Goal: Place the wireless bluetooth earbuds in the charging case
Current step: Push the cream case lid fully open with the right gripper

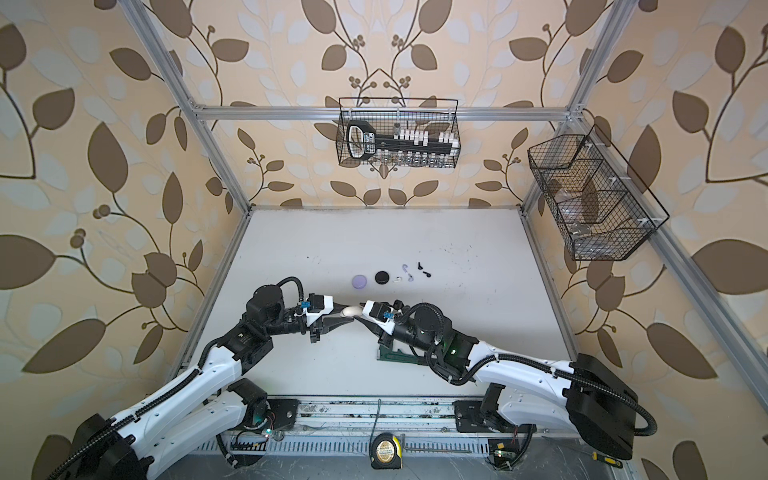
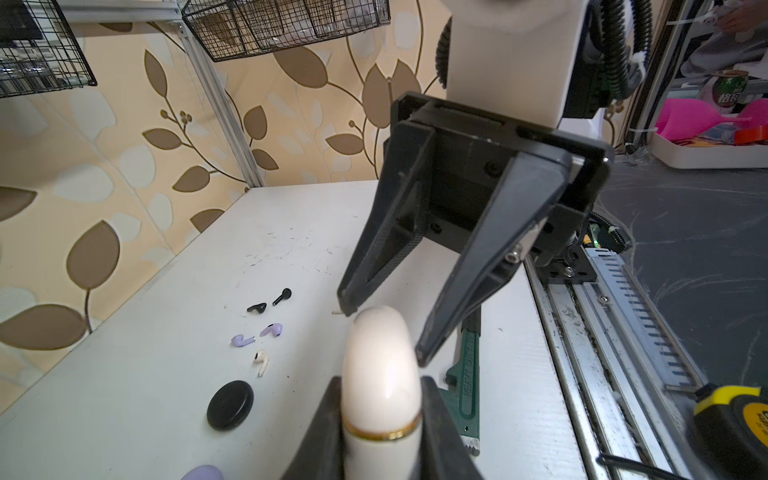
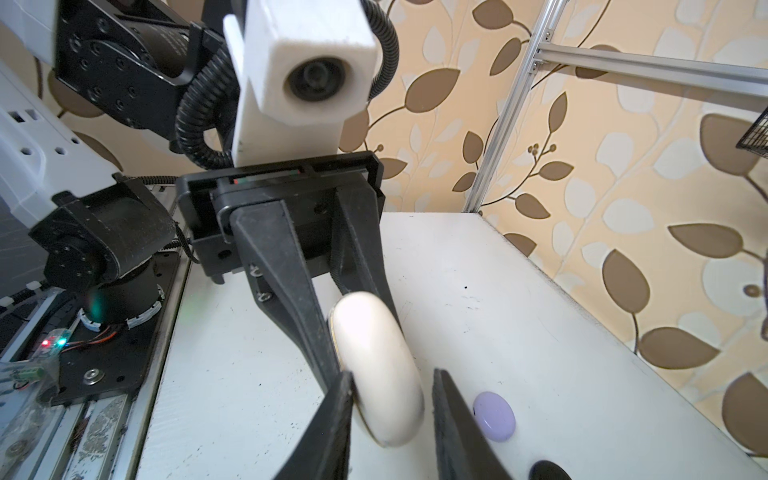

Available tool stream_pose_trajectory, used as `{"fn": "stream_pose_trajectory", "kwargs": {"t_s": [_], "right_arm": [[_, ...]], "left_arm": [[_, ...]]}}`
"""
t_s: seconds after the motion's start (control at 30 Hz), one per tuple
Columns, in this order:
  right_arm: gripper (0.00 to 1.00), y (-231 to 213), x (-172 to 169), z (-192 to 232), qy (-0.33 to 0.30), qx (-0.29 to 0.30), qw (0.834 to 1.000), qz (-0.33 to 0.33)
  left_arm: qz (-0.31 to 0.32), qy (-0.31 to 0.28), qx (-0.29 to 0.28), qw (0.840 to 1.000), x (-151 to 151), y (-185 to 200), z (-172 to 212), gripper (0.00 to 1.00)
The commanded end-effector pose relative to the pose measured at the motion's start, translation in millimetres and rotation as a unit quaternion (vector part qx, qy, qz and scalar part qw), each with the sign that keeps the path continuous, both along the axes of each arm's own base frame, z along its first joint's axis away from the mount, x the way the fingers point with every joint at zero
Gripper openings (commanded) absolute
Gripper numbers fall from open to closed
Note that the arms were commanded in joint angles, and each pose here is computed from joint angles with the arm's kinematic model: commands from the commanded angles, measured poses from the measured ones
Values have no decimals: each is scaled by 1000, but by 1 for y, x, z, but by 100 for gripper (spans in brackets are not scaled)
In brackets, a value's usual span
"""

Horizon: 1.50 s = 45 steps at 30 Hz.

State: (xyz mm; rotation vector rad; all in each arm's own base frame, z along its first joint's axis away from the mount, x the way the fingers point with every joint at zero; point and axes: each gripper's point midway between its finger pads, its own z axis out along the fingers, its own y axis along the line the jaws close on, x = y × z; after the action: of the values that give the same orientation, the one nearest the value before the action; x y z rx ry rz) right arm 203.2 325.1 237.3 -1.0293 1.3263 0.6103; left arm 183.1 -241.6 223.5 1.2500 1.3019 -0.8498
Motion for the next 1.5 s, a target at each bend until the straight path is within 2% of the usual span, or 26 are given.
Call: {"fn": "stream_pose_trajectory", "kwargs": {"t_s": [0.0,0.87,1.47], "right_arm": [[33,-27,35,26,-26,43,994,-100],[34,-19,36,22,-17,45,995,-89],[36,-13,29,26,-17,51,996,-70]], "left_arm": [[-91,-2,-15,996,-33,-8,12,0],[-91,-4,-16,996,-34,-8,13,0],[-61,29,-25,997,-17,-12,20,0]]}}
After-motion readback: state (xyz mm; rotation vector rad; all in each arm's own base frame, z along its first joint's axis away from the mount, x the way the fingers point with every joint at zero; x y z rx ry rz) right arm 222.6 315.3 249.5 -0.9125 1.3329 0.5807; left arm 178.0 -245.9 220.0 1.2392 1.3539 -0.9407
